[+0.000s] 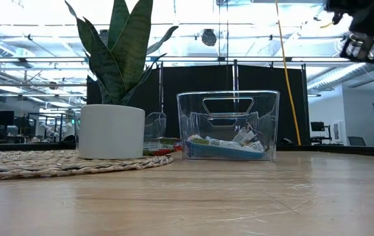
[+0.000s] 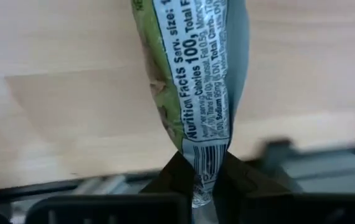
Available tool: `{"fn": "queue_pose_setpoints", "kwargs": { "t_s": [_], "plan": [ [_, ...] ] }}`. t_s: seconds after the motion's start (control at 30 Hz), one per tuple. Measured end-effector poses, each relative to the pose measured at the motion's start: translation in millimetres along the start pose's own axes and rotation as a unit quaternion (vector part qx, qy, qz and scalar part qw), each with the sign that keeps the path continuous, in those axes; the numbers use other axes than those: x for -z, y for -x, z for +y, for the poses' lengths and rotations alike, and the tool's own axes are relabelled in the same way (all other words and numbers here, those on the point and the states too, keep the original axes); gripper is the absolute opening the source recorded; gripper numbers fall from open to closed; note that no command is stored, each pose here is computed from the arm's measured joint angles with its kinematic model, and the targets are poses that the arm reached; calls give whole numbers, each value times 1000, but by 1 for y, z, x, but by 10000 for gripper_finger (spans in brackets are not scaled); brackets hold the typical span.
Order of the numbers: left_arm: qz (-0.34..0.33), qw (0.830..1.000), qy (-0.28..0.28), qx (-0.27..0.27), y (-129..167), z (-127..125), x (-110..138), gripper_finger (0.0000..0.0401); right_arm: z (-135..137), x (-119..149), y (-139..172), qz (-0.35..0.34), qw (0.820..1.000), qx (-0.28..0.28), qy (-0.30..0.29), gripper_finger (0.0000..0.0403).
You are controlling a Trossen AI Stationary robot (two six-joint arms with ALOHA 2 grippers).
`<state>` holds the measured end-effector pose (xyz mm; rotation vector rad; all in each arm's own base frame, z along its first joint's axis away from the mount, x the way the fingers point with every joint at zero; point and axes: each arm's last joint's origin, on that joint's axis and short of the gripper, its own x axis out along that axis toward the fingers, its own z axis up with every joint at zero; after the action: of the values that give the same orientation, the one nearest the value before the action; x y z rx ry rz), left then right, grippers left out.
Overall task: Pick and place Granola Bars by type
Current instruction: Put the orange granola bar into the bottom transparent bin
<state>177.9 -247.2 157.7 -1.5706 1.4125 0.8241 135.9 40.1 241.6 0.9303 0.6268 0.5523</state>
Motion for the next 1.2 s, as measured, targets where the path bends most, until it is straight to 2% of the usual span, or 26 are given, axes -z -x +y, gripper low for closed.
{"fn": "queue_pose_setpoints", "kwargs": {
  "t_s": [0.13,0.27,0.33,0.43,0.53,0.67,0.83,0.97,1.1,1.2],
  "plan": [
    [-6,996,-38,77,29,-6,1,30,14,-11,2,-65,996,-54,32,144],
    [-16,985,-89,150,68,-13,-2,26,24,-22,7,-123,986,-97,56,144],
    [-31,974,-128,186,89,-18,-6,25,25,-26,10,-150,982,-99,52,144],
    [-65,949,-185,248,121,-30,-15,23,26,-31,13,-197,974,-97,61,144],
    [-125,916,-241,295,149,-45,-30,23,30,-37,17,-252,958,-97,91,144],
    [-206,862,-309,344,192,-69,-50,22,37,-43,24,-317,934,-103,129,144],
    [-321,781,-393,364,250,-97,-69,20,41,-48,30,-389,904,-95,152,144],
    [-410,717,-447,343,287,-117,-84,20,42,-53,33,-461,871,-60,160,144],
    [-465,675,-473,324,314,-139,-97,20,39,-59,29,-495,853,-39,162,144],
    [-475,656,-502,303,320,-159,-107,20,34,-64,22,-506,849,-20,151,144]
  ]
}}
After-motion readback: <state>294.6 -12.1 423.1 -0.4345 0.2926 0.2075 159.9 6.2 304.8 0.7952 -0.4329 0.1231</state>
